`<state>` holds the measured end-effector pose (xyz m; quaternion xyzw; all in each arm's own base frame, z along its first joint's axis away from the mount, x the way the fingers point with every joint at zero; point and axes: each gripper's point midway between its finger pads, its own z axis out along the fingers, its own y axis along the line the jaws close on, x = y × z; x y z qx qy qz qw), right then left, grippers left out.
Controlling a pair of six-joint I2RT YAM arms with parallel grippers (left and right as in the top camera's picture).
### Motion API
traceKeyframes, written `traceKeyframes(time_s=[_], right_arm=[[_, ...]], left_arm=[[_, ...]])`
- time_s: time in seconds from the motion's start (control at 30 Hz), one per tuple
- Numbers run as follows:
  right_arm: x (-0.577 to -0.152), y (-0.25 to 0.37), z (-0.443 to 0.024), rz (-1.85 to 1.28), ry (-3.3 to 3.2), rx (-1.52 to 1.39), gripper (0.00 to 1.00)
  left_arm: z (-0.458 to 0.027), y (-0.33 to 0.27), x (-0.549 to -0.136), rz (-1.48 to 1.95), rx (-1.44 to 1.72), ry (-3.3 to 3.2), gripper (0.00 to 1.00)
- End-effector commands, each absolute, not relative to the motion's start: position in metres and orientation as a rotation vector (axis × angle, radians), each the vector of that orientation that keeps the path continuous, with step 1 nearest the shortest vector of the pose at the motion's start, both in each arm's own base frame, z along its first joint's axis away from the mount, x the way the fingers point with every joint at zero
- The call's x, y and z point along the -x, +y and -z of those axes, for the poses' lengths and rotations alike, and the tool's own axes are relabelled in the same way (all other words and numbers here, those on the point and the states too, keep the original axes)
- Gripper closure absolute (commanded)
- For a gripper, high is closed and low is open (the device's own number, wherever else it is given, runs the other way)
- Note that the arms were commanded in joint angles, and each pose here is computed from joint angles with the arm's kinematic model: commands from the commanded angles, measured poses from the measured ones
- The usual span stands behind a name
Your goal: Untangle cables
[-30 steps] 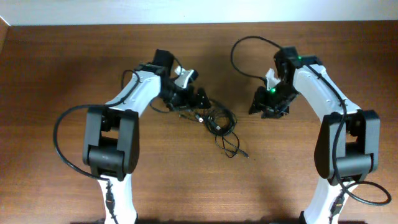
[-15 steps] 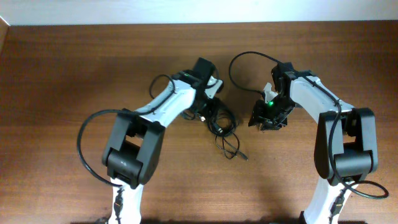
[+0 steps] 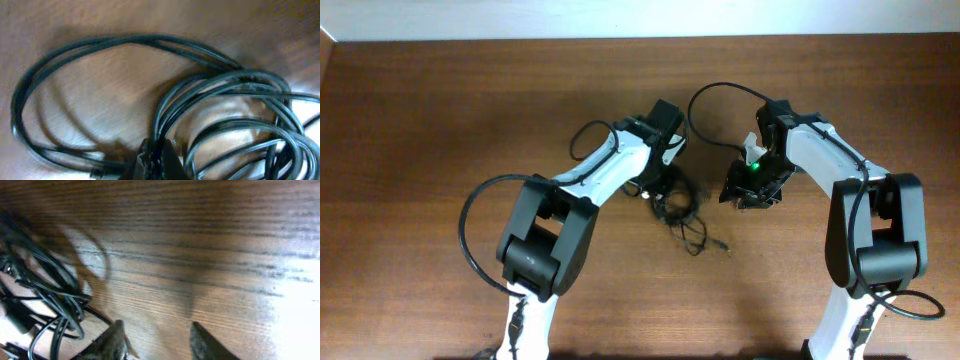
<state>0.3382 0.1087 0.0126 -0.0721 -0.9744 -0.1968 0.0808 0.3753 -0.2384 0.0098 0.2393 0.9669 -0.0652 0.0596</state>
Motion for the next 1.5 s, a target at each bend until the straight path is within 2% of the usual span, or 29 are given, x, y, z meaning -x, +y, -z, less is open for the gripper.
traceKeyframes(time_s=[0.0,0.07,0.23,0.37,0.5,0.63,0.83,0.97,1.1,1.13,1.2,1.23,1.27,1.33,1.4,1.47], right_arm=[[-0.337,0.112,-0.025,0.612,-2.933,0.2,0.6],[-0.341,0.122,-0.043,0.727,-2.957,0.132,0.6],[-0.339,0.168,-0.102,1.275,-2.886,-0.281,0.55],[-0.339,0.178,-0.104,1.323,-2.88,-0.394,0.52],[-0.345,0.187,-0.105,1.341,-2.905,-0.467,0.52],[-0.342,0.186,-0.092,1.223,-2.938,-0.49,0.52],[-0.333,0.201,-0.082,1.176,-2.923,-0.476,0.52],[-0.332,0.225,-0.082,1.189,-2.93,-0.499,0.52],[-0.342,0.226,-0.06,0.862,-3.095,-0.318,0.52],[-0.345,0.228,-0.056,0.784,-3.143,-0.283,0.52],[-0.348,0.229,-0.053,0.703,-3.19,-0.211,0.53],[-0.348,0.228,-0.052,0.676,-3.2,-0.161,0.57],[-0.348,0.229,-0.05,0.66,-3.199,-0.099,0.68],[-0.342,0.237,-0.045,0.648,-3.175,-0.023,0.76],[-0.333,0.247,-0.036,0.63,-3.152,-0.059,0.78],[-0.324,0.255,-0.027,0.609,-3.125,-0.061,0.78]], left_arm=[[-0.034,-0.21,-0.397,0.184,-0.605,2.928,1.0],[-0.045,-0.207,-0.399,0.353,-0.566,2.929,1.0],[-0.076,-0.232,-0.387,0.951,-0.881,2.698,1.0],[-0.095,-0.243,-0.374,1.162,-1.046,2.516,1.0],[-0.098,-0.246,-0.372,1.193,-1.07,2.484,1.0],[-0.099,-0.24,-0.376,1.198,-1.035,2.489,1.0],[-0.067,-0.188,-0.407,0.847,-0.535,2.848,1.0],[-0.057,-0.176,-0.411,0.842,-0.367,2.89,1.0],[-0.055,-0.169,-0.412,0.834,-0.343,2.897,1.0],[-0.049,-0.16,-0.411,0.75,-0.334,2.928,0.84],[-0.045,-0.153,-0.41,0.673,-0.287,2.966,0.64],[-0.044,-0.153,-0.41,0.665,-0.282,2.97,0.29],[-0.044,-0.153,-0.409,0.659,-0.284,2.971,0.14],[-0.044,-0.153,-0.409,0.658,-0.284,2.971,0.12],[-0.044,-0.153,-0.409,0.658,-0.284,2.971,0.2],[-0.044,-0.153,-0.409,0.658,-0.284,2.971,0.22]])
